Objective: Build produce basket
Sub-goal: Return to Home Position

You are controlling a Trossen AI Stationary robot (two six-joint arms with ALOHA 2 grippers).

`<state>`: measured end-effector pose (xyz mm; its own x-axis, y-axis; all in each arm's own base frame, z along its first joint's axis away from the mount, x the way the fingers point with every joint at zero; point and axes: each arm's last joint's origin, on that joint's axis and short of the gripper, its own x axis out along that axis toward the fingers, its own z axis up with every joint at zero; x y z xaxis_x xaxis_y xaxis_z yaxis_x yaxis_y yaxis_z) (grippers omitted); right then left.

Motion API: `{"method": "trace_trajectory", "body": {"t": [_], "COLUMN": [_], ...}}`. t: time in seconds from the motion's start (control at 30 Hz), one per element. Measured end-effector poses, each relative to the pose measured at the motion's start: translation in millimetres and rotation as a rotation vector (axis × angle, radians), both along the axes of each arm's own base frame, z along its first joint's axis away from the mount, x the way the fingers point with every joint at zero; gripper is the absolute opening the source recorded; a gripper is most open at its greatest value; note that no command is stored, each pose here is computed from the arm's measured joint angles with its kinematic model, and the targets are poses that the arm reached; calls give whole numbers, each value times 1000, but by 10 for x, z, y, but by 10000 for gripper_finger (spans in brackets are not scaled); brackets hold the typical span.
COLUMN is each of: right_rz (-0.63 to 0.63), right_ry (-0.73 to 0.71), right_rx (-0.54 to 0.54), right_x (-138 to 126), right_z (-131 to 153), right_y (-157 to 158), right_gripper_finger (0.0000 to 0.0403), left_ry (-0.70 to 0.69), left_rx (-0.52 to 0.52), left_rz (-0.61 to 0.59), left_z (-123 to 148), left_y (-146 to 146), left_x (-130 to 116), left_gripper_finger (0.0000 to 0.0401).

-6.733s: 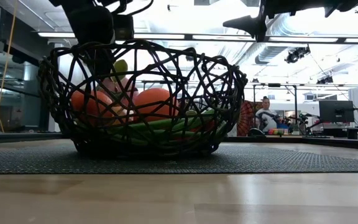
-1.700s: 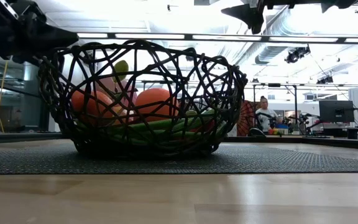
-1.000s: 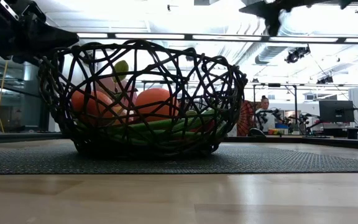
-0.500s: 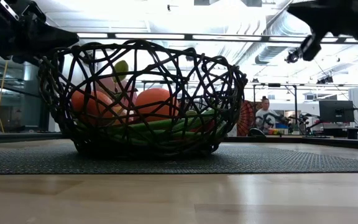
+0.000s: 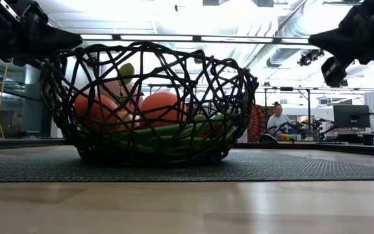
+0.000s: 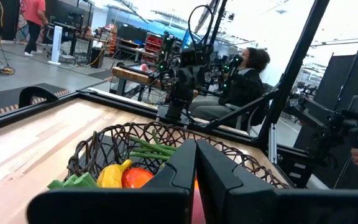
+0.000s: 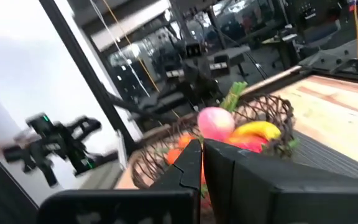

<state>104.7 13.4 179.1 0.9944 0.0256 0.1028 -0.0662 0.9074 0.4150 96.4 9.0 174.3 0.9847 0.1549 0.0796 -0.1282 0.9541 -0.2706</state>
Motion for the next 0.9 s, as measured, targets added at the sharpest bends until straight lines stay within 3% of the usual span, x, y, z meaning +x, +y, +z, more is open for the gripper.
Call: {"method": "trace_trajectory", "body": {"t": [0.3, 0.57, 0.9], "right_rz": [-7, -13, -12], "right_ry": [52, 96, 97], "right_rx": [-20, -144, -143], "right_x": [-42, -67, -67], "right_z": [-59, -109, -109], "right_y": [-40, -48, -48], "right_gripper_finger": [0, 0, 0], "left_ry": [0, 26, 52], "left_rx": [0, -2, -3], "left_rz": [0, 0, -11], "left_z": [0, -25, -49], "left_y": [0, 0, -3], "left_x": [0, 2, 3], "left_gripper_finger": [3, 3, 3]}}
